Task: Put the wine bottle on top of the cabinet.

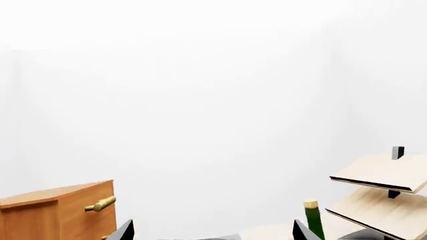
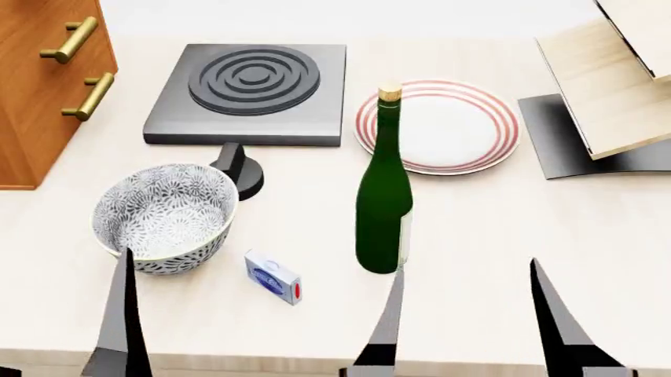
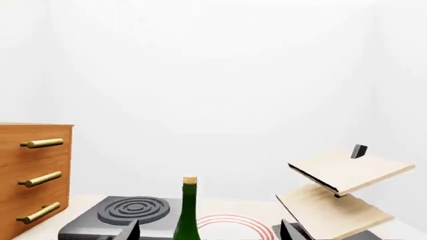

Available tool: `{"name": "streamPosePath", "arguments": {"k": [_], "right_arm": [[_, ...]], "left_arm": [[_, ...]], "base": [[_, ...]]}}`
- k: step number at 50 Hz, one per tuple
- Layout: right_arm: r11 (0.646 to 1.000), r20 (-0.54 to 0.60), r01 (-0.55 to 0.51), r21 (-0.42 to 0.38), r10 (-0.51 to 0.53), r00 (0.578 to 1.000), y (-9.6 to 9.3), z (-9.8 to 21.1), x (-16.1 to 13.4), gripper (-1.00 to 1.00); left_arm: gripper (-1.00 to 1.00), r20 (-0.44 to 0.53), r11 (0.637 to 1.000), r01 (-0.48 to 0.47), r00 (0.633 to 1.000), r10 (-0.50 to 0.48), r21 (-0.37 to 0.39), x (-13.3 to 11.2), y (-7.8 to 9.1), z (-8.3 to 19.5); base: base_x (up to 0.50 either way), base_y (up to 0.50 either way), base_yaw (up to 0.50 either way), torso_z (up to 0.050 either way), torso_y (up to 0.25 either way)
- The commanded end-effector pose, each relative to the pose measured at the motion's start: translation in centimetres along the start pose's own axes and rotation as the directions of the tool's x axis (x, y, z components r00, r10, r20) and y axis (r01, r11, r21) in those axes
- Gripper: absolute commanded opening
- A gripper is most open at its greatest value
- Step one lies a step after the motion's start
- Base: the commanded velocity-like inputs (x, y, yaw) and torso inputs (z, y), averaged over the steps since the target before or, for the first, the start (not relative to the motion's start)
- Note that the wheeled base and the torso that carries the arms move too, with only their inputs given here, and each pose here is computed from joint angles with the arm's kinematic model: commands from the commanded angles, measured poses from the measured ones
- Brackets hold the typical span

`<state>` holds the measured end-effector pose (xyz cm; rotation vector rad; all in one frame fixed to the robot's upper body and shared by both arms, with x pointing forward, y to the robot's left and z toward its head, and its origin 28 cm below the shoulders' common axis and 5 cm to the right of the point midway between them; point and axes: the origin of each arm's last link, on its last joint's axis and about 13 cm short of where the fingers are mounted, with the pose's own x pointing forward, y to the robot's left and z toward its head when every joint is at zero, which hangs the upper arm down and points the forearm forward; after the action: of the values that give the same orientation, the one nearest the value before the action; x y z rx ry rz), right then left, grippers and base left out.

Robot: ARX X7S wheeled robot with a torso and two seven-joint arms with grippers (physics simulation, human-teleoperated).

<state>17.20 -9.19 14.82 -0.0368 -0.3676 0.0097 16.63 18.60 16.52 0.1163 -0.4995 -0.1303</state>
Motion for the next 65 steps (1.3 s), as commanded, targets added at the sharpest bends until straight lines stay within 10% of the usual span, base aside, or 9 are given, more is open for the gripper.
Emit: {"name": "streamPosePath", "arguments": {"k": [1, 33, 65], "right_arm": [[1.0, 0.096, -0.006, 0.002, 0.006, 0.995, 0.0, 3.4, -0.5, 1.0], [0.999, 0.12, -0.024, -0.027, 0.027, 0.992, 0.3, 4.2, -0.5, 1.0], [0.999, 0.124, -0.023, -0.026, 0.026, 0.992, 0.2, 4.3, -0.5, 1.0]], "left_arm": [[1.0, 0.09, 1.0, 0.006, 0.996, -0.007, 0.005, -0.1, 0.0, 2.5], [1.0, 0.126, 1.0, 0.025, 0.992, -0.026, 0.006, -0.1, -0.4, 2.9], [1.0, 0.131, 1.0, 0.022, 0.991, -0.023, 0.007, 0.0, -0.4, 3.0]], "base": [[0.0, 0.0, 0.0, 0.0, 0.0], [0.0, 0.0, 0.0, 0.0, 0.0], [0.49, 0.0, 0.0, 0.0, 0.0]]}}
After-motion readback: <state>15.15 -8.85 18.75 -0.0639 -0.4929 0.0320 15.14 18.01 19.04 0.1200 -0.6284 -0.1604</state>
